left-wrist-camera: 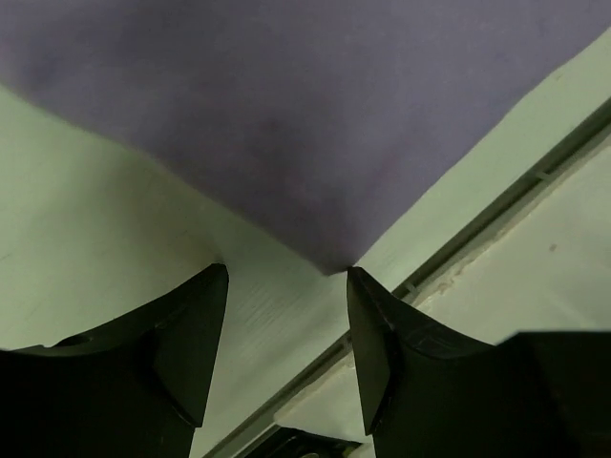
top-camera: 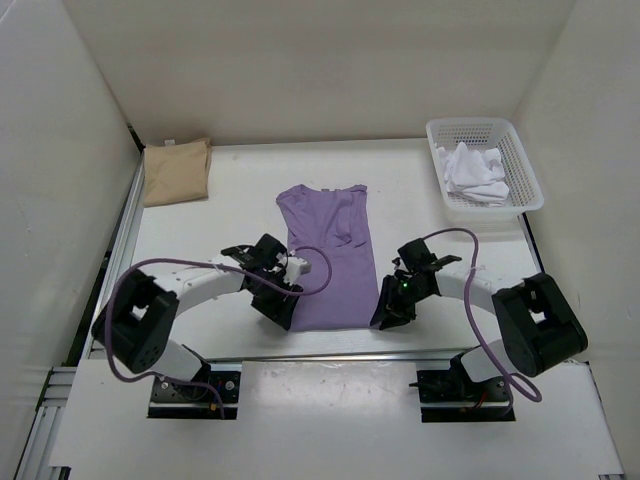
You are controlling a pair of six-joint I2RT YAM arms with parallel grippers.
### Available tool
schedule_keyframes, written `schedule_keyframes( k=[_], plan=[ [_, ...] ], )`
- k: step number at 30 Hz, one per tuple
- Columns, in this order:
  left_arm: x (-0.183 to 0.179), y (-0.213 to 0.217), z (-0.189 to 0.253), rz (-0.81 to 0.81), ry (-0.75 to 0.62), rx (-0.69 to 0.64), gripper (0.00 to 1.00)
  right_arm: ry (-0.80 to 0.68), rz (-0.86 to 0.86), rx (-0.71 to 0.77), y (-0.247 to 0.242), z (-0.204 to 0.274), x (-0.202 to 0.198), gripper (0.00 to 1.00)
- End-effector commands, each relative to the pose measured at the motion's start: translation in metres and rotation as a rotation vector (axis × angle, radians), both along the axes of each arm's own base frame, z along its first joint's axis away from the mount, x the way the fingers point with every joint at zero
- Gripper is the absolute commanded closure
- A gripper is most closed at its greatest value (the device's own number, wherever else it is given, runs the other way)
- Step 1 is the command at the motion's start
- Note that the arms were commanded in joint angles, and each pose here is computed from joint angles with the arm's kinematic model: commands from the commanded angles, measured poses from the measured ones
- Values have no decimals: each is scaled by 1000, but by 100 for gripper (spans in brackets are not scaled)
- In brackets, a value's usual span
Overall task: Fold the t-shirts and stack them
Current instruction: Grab one side of the 2/3 rectangular tshirt with both arms
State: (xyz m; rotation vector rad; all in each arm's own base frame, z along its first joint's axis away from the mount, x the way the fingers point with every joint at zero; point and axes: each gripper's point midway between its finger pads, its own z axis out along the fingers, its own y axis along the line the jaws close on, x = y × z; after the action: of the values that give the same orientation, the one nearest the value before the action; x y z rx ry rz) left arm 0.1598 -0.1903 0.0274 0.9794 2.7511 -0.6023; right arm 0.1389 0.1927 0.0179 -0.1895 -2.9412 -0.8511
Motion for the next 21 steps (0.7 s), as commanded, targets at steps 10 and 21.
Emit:
schedule_keyframes(
  k=[10,21],
  plan=[
    [3,-37,-5,-44,103,-160,37,-30,-40,-58,-4,-9,-1,69],
    [-1,-31,-2,-36,82,-171,90,-78,-62,-36,3,3,15,100]
  ],
)
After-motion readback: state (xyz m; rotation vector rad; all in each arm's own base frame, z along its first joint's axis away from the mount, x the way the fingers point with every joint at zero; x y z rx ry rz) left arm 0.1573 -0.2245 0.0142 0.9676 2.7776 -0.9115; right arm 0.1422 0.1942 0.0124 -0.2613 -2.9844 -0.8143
